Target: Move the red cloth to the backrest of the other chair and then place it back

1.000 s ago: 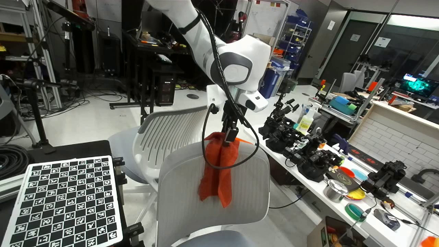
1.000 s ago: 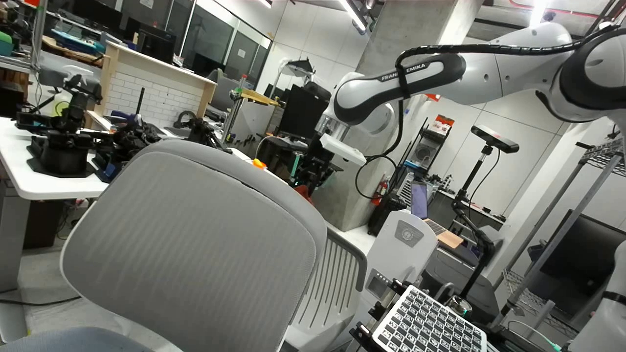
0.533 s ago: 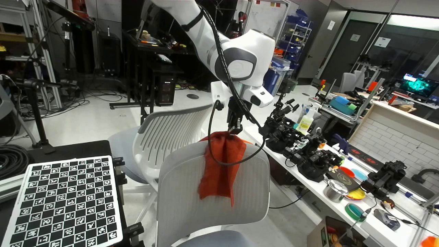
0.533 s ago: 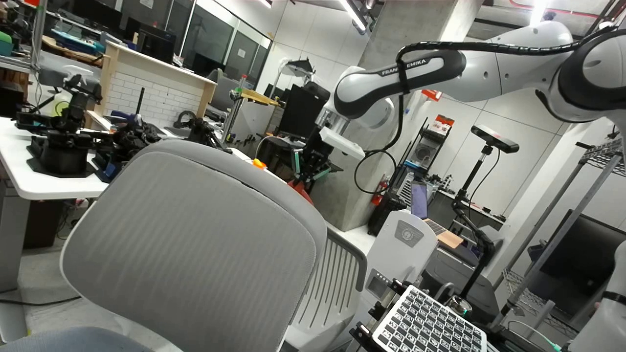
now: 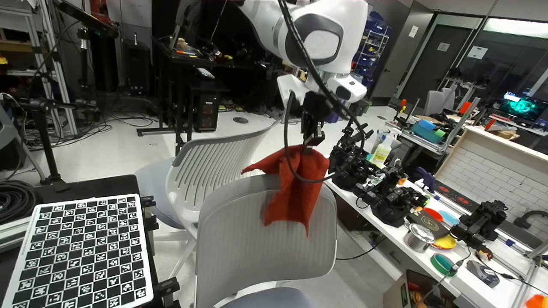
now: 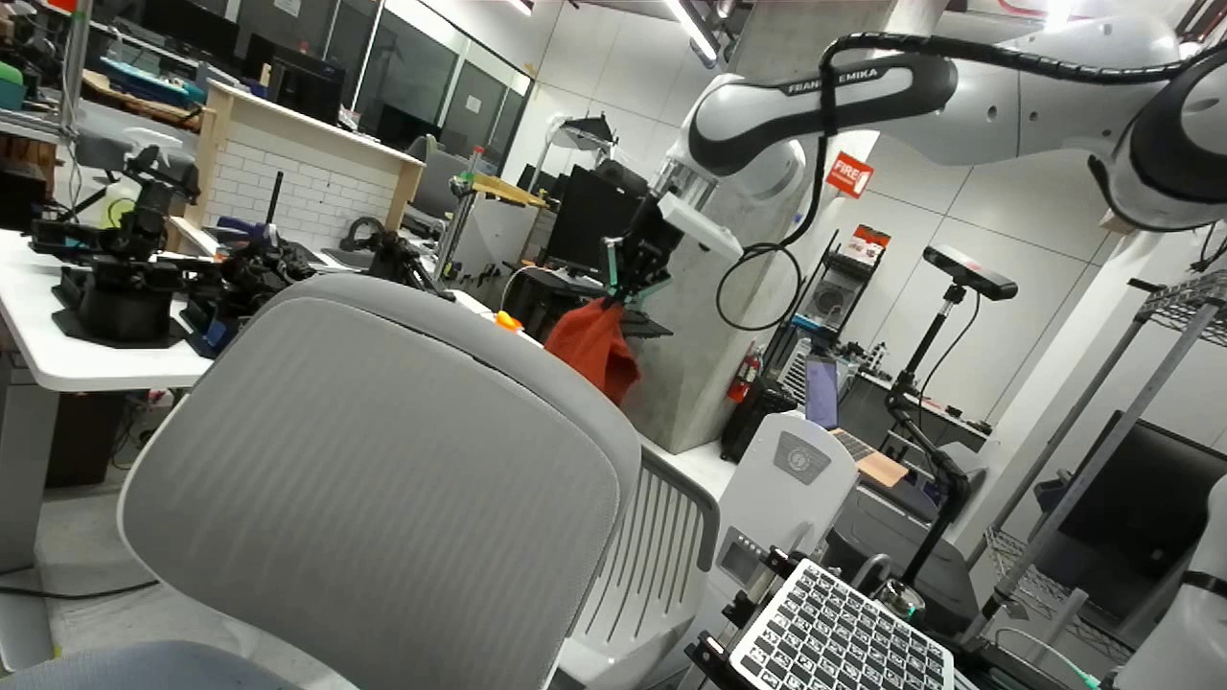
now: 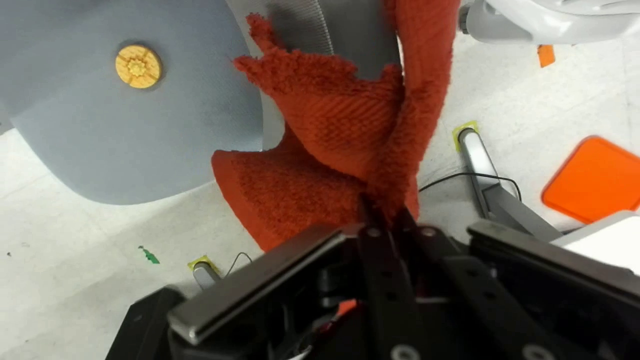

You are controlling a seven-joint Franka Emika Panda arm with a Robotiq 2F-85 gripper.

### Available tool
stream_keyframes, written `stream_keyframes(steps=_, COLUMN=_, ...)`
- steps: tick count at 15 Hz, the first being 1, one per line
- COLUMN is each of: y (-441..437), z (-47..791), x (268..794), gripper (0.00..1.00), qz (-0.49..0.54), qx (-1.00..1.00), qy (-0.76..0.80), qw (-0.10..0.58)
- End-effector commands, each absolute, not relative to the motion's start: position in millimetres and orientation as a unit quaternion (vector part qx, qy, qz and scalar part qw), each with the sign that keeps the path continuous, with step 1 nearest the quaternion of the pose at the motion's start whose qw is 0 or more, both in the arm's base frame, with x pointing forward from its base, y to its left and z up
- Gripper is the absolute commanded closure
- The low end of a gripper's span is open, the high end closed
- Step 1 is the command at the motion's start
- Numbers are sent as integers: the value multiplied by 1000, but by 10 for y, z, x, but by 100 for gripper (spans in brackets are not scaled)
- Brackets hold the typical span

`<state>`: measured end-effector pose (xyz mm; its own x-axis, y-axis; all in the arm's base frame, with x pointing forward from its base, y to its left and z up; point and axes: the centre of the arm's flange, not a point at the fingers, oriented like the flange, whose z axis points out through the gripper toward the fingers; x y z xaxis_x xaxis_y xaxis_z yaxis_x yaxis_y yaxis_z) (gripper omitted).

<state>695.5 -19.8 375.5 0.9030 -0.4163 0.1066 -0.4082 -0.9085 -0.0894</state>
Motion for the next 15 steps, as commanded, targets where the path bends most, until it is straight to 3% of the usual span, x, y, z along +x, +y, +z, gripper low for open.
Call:
stream_keyframes(steps=1, y=-227, z=4597, x=6817, gripper=98, qz=-84, qx=-977, qy=192, qw=38)
stream_keyframes(steps=9, y=476, z=5993, x=6575, gripper=98, qz=-146, qx=-978, qy=137, qw=64)
stream_keyframes(steps=15, y=1369, z=5870, x=6311, gripper=98, qz=-147, qx=-985, qy=70, qw=63)
